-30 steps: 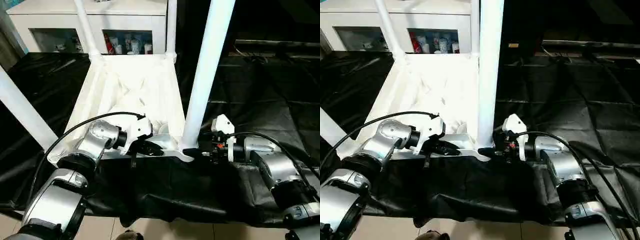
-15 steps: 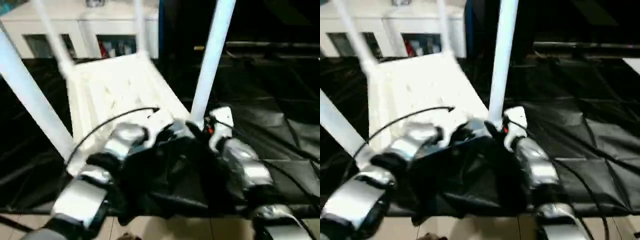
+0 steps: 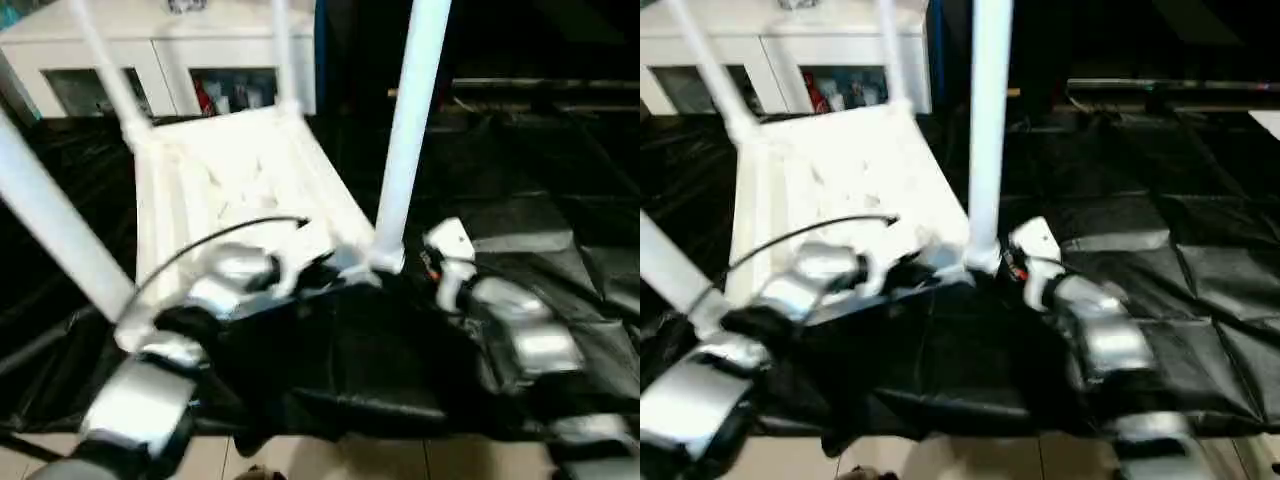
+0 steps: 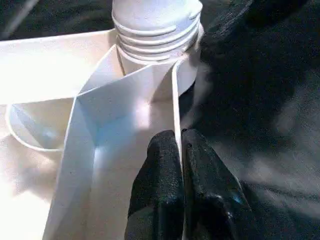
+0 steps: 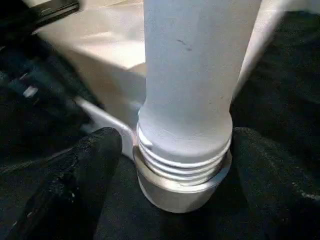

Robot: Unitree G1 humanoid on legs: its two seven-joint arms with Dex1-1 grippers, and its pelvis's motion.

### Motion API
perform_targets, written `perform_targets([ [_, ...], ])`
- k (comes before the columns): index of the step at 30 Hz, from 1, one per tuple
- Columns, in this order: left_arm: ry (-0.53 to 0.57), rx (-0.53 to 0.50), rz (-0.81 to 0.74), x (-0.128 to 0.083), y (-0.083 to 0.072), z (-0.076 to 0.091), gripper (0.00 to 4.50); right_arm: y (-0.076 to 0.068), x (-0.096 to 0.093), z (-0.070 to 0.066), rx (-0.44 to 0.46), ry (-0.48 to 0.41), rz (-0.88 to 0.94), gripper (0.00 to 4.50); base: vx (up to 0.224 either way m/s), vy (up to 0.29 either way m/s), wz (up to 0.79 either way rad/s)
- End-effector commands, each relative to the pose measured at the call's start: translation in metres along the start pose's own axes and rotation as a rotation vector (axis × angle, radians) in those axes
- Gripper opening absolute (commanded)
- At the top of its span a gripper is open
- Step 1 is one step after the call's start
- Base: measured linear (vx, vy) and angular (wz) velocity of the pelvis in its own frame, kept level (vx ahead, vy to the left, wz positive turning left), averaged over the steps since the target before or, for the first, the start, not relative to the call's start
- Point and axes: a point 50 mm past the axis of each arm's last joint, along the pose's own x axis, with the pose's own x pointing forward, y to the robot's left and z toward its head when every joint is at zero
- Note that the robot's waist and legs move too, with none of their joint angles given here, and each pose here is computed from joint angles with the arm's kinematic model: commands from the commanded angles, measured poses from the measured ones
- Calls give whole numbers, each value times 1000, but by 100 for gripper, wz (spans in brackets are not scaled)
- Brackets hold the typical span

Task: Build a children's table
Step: Rotate leg to tighten

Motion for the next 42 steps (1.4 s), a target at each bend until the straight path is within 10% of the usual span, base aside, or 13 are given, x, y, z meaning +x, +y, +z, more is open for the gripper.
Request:
perform_targets([
  [1,-25,41,-97,3,-8,5,0,12,8,9,-21,-16,139,377,0,0,0],
  [28,-13,4,-191,-12,-15,-8,0,21,7,-3,84,7,213,281,0,0,0],
  [36,-24,-32,96,29,-6,13,0,23,38,-28,239,35,-252,279,0,0,0],
  [42,-41,-45,149,62,-16,31,0,33,66,-18,261,3,-343,279,0,0,0],
])
